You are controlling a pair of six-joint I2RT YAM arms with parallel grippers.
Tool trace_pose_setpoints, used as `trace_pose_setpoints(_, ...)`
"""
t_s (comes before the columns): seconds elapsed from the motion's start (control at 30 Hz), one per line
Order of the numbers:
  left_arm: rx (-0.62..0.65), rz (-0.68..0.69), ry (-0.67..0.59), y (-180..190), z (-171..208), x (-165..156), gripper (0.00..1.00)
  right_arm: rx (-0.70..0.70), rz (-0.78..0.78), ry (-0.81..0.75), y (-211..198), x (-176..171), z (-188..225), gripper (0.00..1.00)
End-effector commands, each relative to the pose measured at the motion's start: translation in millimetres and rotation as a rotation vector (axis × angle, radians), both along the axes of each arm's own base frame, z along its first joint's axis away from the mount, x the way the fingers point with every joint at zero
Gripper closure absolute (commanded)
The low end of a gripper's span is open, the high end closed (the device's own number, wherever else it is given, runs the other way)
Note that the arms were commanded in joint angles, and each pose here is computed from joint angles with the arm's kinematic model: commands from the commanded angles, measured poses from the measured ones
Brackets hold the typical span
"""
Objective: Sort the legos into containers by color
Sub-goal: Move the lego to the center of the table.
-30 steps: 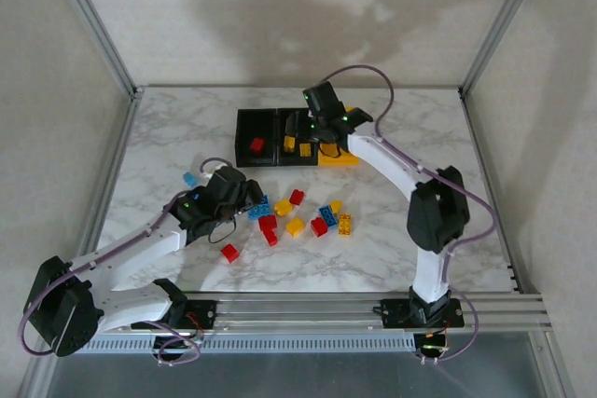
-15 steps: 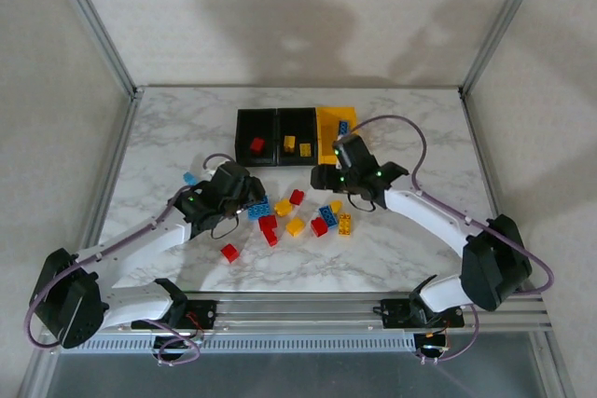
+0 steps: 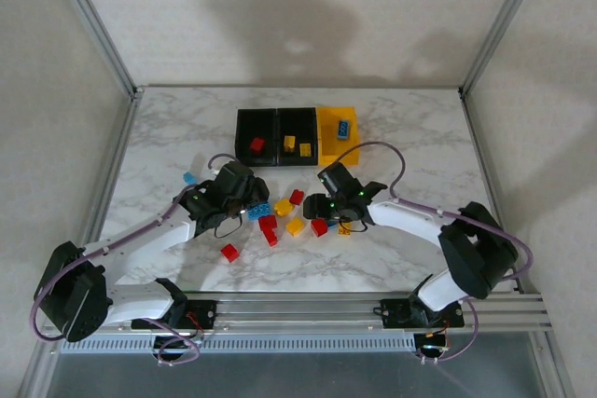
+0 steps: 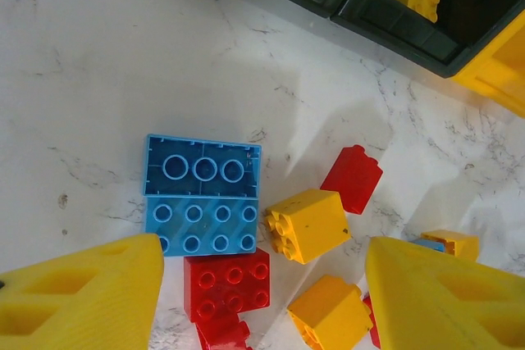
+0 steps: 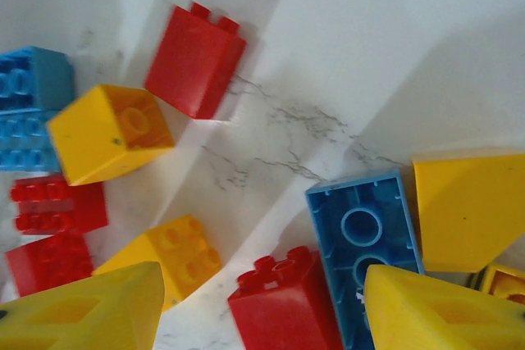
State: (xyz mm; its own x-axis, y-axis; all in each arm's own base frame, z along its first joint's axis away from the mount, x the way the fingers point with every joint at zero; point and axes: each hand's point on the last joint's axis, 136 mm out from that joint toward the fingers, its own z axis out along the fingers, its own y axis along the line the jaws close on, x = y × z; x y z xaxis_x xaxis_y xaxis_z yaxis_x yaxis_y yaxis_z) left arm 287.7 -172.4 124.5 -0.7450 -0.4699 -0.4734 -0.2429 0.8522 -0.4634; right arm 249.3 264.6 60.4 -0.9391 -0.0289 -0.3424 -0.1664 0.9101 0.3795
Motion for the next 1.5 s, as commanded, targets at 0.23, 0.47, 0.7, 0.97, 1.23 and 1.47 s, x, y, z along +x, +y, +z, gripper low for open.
trace_pose_setpoints(0.23,0.001,-0.011,-0.012,2.5,-0.7,-6.2,0.34,-0.066,-0.060,-0.008,-5.1,10.9,-4.2,0.32)
trace_pose_setpoints(0.47,-0.005,-0.017,-0.008,-0.3,-3.0,-4.9,0.34,-0.137,-0.086,-0.006,-16.9,12.7,-12.0,0.32)
trace_pose_setpoints(0.7,-0.004,-0.018,-0.005,-0.4,-4.3,-5.2,0.34,-0.181,-0.080,0.010,-19.5,13.5,-23.5,0.34)
trace_pose_setpoints(0.97,-0.002,-0.019,-0.003,-0.5,-5.8,-5.0,0.34,-0.264,-0.068,0.015,-22.5,16.3,-31.5,0.38)
trace_pose_setpoints(1.23,-0.004,-0.021,-0.006,-2.3,-5.1,-3.0,0.34,-0.320,-0.060,-0.014,-19.5,15.7,-20.3,0.39)
trace_pose_setpoints(1.47,-0.005,-0.025,-0.003,-4.1,-5.8,-1.9,0.34,-0.279,-0.075,-0.070,-14.7,21.5,9.3,0.38)
